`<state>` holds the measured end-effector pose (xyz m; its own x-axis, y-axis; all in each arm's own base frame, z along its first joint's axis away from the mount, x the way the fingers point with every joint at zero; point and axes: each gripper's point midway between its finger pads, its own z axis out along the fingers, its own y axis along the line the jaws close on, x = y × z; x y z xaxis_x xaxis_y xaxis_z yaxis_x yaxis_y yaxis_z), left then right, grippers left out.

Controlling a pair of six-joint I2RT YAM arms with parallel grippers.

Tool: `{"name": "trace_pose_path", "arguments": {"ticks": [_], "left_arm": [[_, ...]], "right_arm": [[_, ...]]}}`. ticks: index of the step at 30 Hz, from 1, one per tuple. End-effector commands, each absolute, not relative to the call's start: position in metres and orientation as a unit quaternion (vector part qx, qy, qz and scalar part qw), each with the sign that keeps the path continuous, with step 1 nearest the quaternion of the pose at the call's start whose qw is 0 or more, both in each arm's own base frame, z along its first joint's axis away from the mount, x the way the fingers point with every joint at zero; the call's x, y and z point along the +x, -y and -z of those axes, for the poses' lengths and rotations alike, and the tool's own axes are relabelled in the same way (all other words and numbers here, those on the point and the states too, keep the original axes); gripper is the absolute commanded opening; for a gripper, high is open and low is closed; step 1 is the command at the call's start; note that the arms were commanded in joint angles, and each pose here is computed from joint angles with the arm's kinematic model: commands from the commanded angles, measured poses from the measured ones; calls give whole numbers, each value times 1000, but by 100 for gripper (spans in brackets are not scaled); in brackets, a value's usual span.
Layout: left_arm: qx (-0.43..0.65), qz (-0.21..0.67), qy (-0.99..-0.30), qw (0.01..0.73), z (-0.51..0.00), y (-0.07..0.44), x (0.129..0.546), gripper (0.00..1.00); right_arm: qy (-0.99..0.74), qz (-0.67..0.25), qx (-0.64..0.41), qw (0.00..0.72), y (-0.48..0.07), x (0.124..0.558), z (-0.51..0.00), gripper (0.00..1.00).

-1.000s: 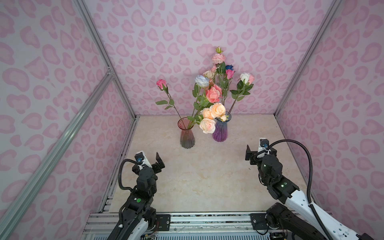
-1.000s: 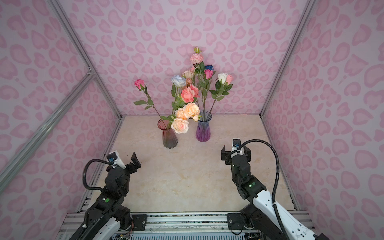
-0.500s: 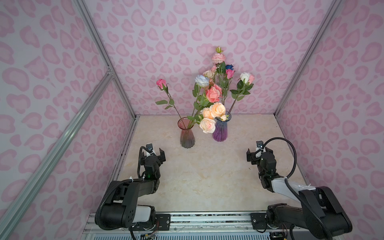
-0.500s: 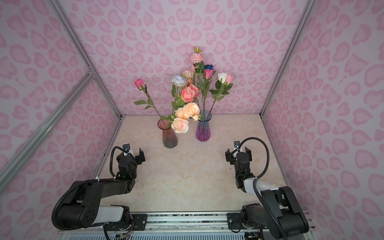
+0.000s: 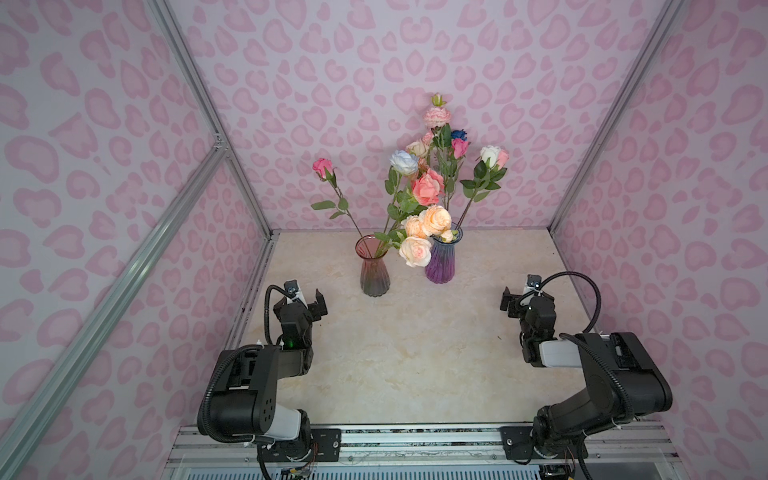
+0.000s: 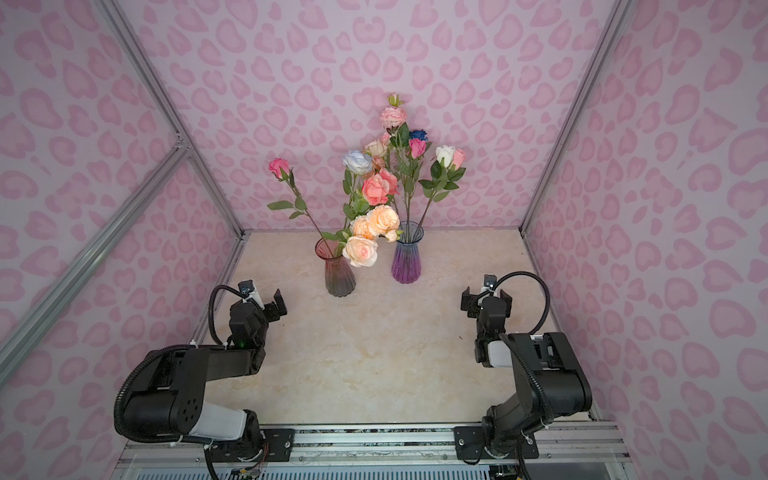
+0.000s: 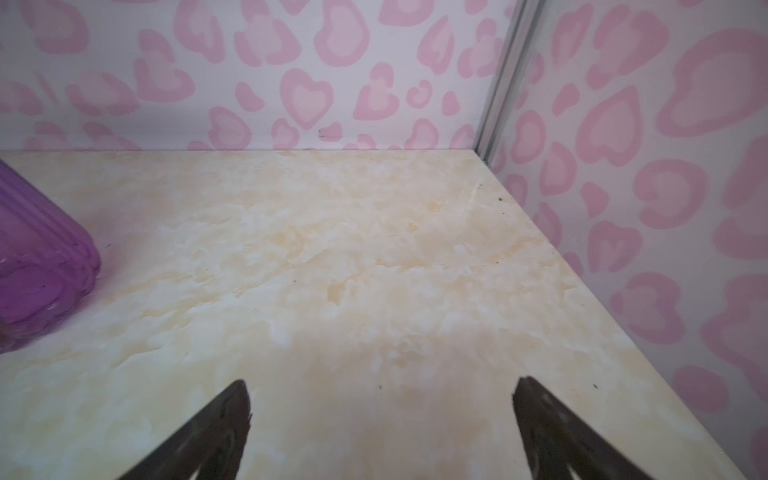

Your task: Arrange the flowers into the vase

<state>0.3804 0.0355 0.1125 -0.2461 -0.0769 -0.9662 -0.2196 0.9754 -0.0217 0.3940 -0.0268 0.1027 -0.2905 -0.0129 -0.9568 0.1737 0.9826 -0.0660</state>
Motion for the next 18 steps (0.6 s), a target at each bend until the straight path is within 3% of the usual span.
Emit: {"name": "trace_pose_path", "arguments": {"ticks": [1,18], "left_arm": [[-94,-55,-781,616,-118,-35,383,98],[-93,-55,-784,611,-116,-34,385,98]], "right_arm": [[-803,66,58,590,25,393,-97,100],[-804,66,41,589,20,390,-99,100]]}}
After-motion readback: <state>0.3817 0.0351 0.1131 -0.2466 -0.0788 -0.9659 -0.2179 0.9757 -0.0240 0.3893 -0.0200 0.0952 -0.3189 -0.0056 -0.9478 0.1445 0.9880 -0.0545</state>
